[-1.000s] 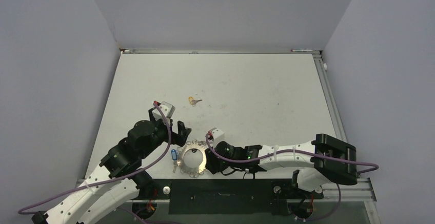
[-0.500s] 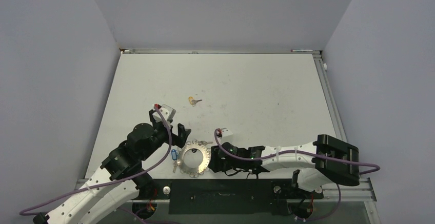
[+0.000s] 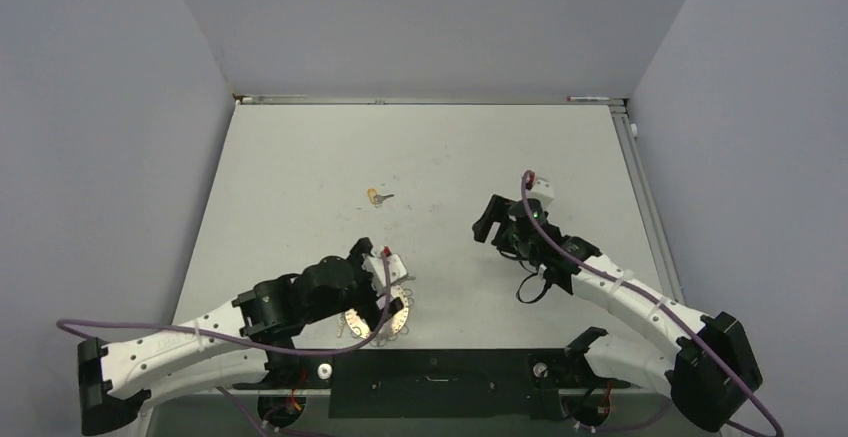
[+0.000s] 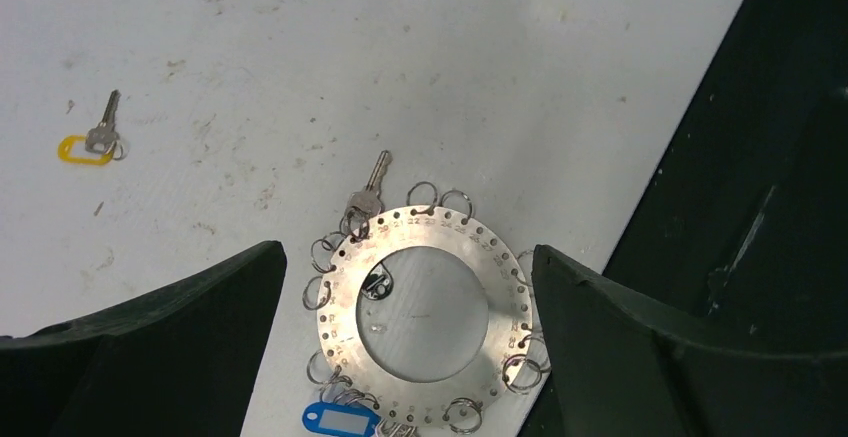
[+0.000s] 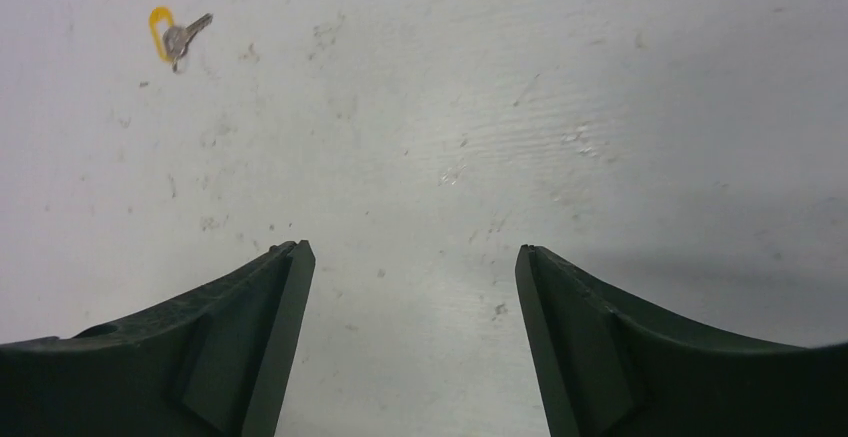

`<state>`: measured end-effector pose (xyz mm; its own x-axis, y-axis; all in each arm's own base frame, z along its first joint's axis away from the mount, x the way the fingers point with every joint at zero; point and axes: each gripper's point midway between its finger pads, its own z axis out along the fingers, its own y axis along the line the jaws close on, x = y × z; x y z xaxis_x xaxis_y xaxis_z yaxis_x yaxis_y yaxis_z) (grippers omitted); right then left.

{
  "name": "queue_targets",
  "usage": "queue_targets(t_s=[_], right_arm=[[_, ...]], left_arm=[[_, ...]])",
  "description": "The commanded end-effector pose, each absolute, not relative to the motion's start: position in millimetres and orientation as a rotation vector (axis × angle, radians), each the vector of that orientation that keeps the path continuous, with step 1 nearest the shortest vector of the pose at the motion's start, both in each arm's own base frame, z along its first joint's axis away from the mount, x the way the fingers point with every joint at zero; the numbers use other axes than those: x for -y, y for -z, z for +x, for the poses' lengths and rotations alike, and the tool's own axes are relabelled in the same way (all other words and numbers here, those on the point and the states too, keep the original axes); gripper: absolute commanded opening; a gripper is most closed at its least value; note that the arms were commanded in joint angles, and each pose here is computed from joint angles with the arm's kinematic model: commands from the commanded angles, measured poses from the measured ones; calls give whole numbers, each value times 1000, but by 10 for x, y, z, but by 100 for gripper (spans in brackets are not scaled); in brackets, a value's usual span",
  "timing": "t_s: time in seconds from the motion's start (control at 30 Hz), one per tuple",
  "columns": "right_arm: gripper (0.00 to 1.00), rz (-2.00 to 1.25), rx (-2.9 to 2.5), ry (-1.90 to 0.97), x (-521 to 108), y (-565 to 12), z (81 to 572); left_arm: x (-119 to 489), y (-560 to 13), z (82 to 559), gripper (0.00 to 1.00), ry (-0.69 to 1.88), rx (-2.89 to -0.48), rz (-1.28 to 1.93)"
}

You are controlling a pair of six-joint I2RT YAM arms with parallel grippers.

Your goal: Put the keys on the keyring

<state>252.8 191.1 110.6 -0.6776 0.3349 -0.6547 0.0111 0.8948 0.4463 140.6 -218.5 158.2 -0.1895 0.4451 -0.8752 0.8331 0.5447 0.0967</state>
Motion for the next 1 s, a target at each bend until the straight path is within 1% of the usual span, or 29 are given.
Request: queue_targets(t_s=[0.0, 0.1, 0.17, 0.23, 0.33, 0.37, 0.4, 0.43, 0.47, 0.5, 0.57, 0.6, 0.7, 0.83, 0.97], right_arm=[[77, 200, -2241, -477, -1599, -1375, 2825], [77, 210, -2228, -489, -1419, -1479, 3014], [77, 214, -2211, -507, -1342, -1524, 3101], [77, 206, -2208, -532, -1310, -1528, 3151], [77, 182, -2227, -568, -1317, -1484, 3188], [77, 171, -2231, -575, -1323, -1465, 3199], [77, 164, -2236, -583, -1329, -1445, 3207], [77, 159, -2240, -588, -1327, -1427, 3213], [77, 153, -2242, -592, -1325, -1413, 3223], [77, 147, -2244, -597, -1322, -1404, 3231], [77, 146, -2246, -596, -1287, -1391, 3255], [77, 151, -2245, -598, -1269, -1389, 3268], [76, 161, -2232, -614, -1247, -1405, 3286], [76, 160, -2229, -627, -1245, -1402, 3285], [76, 155, -2227, -635, -1252, -1399, 3279]], left_arm=[[2345, -1611, 1300, 90, 400, -1701, 1324], [2349, -1345, 1163, 82, 298, -1611, 1565], [2332, -1206, 1078, 80, 262, -1566, 1681], [2345, -1175, 1014, 66, 293, -1550, 1718], [2436, -1170, 854, 56, 410, -1499, 1759], [2461, -1133, 808, 50, 427, -1482, 1782], [2487, -1090, 767, 49, 433, -1472, 1803], [2494, -1017, 733, 55, 420, -1469, 1838], [2491, -935, 702, 58, 400, -1473, 1880], [2480, -869, 687, 57, 372, -1481, 1915], [2465, -746, 657, 48, 332, -1505, 1979], [2470, -703, 645, 47, 326, -1518, 1997], [2508, -643, 634, 45, 329, -1519, 2009], [2555, -617, 663, 36, 317, -1511, 1998], [2603, -525, 657, 30, 314, -1535, 2004]])
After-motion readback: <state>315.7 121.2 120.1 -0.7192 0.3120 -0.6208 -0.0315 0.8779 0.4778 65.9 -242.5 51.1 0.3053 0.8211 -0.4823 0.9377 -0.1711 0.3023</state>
